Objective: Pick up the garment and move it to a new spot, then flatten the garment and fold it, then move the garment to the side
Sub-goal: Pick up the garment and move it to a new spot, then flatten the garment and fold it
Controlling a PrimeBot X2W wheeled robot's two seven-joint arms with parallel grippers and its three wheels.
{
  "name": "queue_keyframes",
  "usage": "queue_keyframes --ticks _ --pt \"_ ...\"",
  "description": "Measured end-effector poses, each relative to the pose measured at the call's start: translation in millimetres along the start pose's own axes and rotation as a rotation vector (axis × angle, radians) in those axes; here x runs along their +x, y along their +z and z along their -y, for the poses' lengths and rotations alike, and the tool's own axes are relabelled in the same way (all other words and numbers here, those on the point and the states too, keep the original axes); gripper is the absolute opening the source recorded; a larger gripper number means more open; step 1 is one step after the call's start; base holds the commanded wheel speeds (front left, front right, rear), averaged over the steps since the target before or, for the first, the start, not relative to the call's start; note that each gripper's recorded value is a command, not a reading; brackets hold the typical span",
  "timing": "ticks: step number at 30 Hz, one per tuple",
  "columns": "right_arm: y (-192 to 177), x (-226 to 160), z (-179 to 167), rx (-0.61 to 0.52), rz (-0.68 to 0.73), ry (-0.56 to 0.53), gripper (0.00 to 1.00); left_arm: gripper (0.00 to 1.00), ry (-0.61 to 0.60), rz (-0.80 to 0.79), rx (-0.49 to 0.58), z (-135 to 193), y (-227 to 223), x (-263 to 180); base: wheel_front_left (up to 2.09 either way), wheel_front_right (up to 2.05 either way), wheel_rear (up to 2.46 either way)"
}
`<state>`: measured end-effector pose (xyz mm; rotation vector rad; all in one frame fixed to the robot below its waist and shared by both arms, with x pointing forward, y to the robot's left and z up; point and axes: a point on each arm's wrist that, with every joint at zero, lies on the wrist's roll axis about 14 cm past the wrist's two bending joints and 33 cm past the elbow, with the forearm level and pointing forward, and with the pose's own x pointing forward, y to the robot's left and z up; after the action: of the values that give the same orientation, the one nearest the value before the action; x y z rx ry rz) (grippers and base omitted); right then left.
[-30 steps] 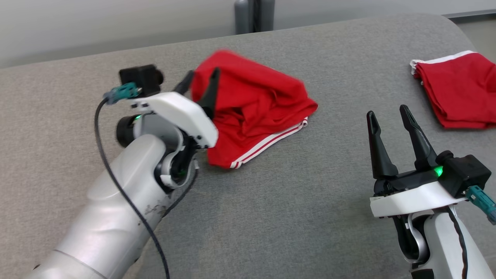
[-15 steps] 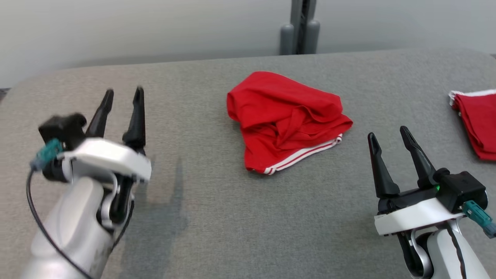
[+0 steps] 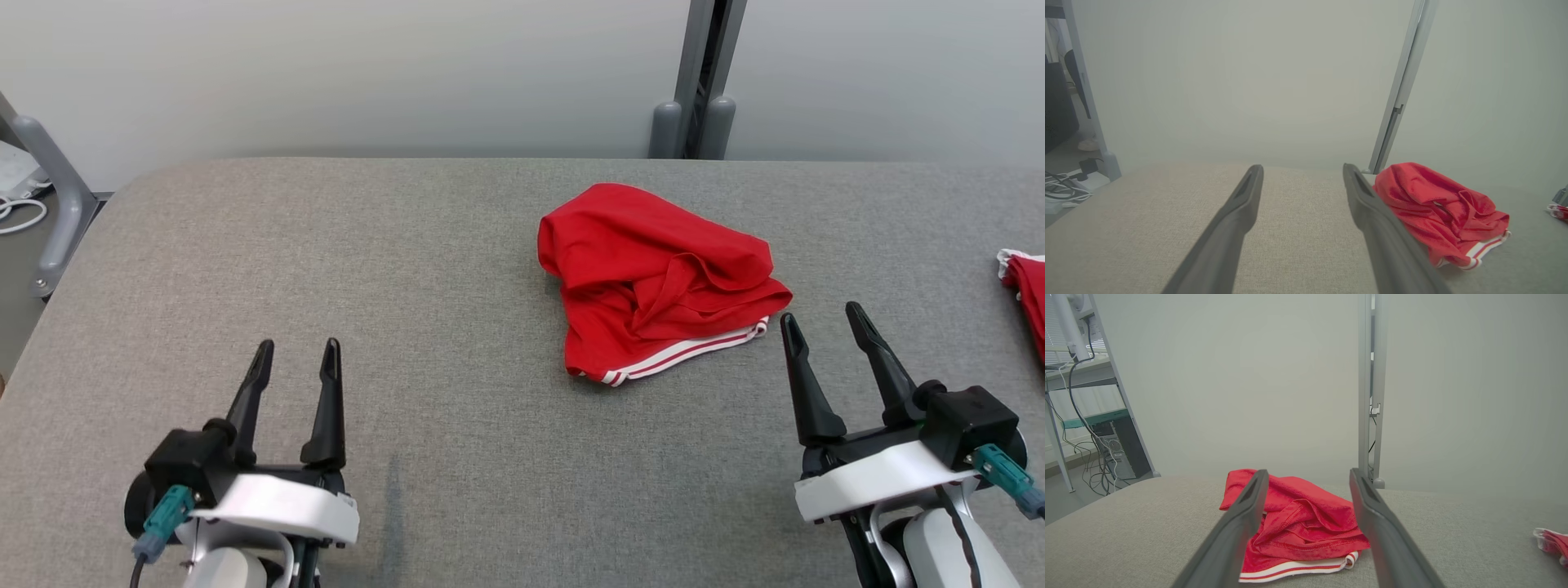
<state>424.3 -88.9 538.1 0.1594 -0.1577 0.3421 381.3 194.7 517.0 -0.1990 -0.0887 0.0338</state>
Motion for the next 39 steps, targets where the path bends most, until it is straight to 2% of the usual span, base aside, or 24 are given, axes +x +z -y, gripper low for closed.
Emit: queue_keyframes --ticks 3,6,18,25,39 --pt "-5.1 -0.7 -2.4 0.011 -0.015 0.004 1.0 1.0 0.041 -0.007 -0.027 -3.8 -7.0 -11.6 0.0 0.0 0.0" --pt "-9.7 -0.1 -4.4 0.016 -0.027 0.009 1.0 1.0 0.026 -0.008 0.006 -1.6 -8.7 -14.5 0.0 0.0 0.0" --pt "-21.2 3.3 -7.9 0.037 -0.054 0.017 1.0 1.0 0.026 -0.004 0.021 -7.8 -8.7 -15.8 0.0 0.0 0.0" --pt "-38.2 27.6 -17.8 0.04 -0.09 0.071 1.0 1.0 0.003 -0.047 0.0 0.7 -23.6 -9.7 0.0 0.0 0.0" --pt "-117.2 78.8 -32.3 0.256 -0.338 0.049 1.0 1.0 0.075 -0.085 -0.012 -14.9 -33.2 -13.8 0.0 0.0 0.0"
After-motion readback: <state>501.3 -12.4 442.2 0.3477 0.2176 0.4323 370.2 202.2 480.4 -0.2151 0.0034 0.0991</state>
